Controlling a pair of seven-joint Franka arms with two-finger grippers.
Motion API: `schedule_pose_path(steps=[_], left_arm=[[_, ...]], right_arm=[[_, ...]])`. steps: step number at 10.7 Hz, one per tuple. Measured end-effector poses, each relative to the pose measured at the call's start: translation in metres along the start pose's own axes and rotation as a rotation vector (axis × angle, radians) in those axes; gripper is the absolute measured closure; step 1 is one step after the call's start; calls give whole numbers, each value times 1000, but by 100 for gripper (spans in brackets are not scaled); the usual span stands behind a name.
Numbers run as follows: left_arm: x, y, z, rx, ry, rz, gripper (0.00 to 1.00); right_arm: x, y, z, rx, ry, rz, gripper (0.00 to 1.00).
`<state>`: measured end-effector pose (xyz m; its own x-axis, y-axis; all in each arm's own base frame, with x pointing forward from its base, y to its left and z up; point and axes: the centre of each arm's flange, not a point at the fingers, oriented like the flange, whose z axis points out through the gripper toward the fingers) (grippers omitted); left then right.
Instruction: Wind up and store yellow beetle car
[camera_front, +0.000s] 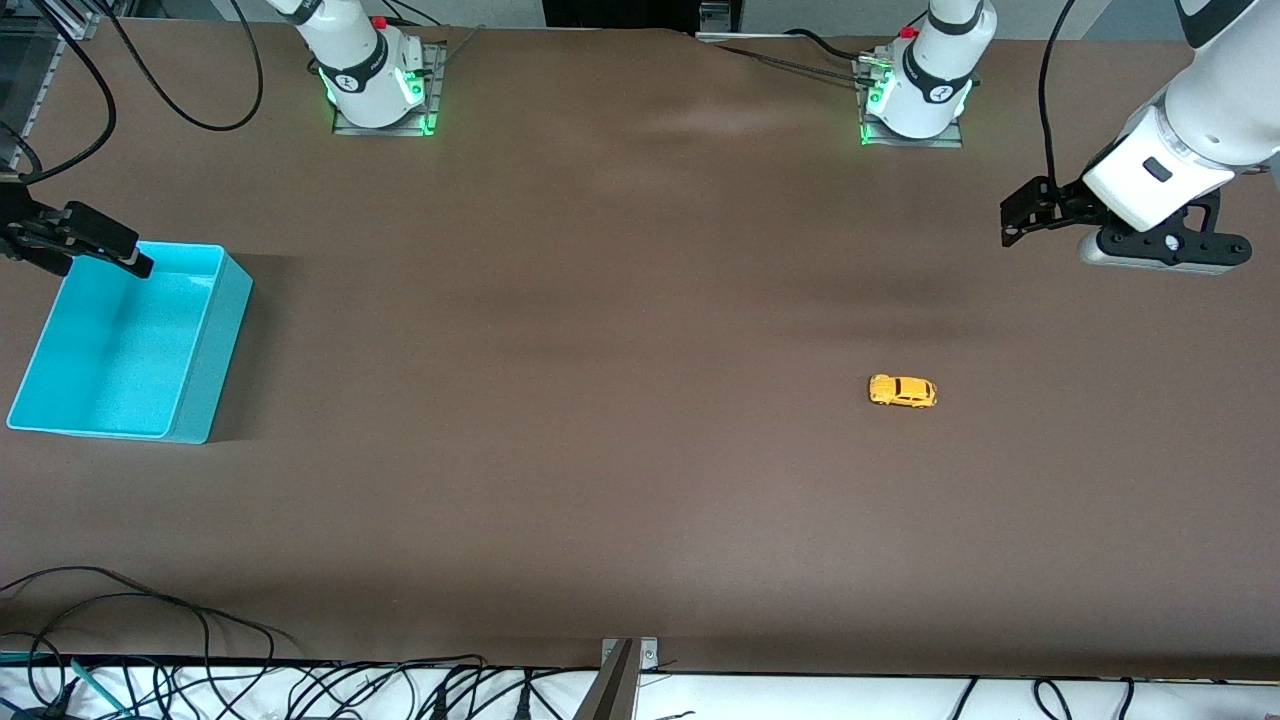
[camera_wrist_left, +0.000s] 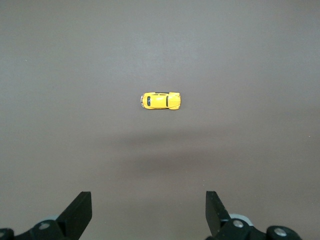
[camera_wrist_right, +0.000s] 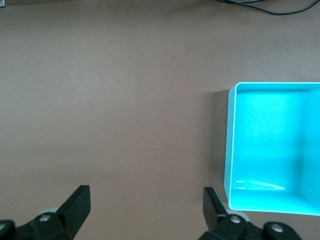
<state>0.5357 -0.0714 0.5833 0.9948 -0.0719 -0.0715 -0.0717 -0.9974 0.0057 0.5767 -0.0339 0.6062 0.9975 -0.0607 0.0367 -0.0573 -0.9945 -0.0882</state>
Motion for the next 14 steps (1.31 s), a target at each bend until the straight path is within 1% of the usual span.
schedule_pose_path(steps=[14], left_arm=[[1,0,2,0,-3,0,0]], right_arm=[[2,15,4,-3,-6,25,0]])
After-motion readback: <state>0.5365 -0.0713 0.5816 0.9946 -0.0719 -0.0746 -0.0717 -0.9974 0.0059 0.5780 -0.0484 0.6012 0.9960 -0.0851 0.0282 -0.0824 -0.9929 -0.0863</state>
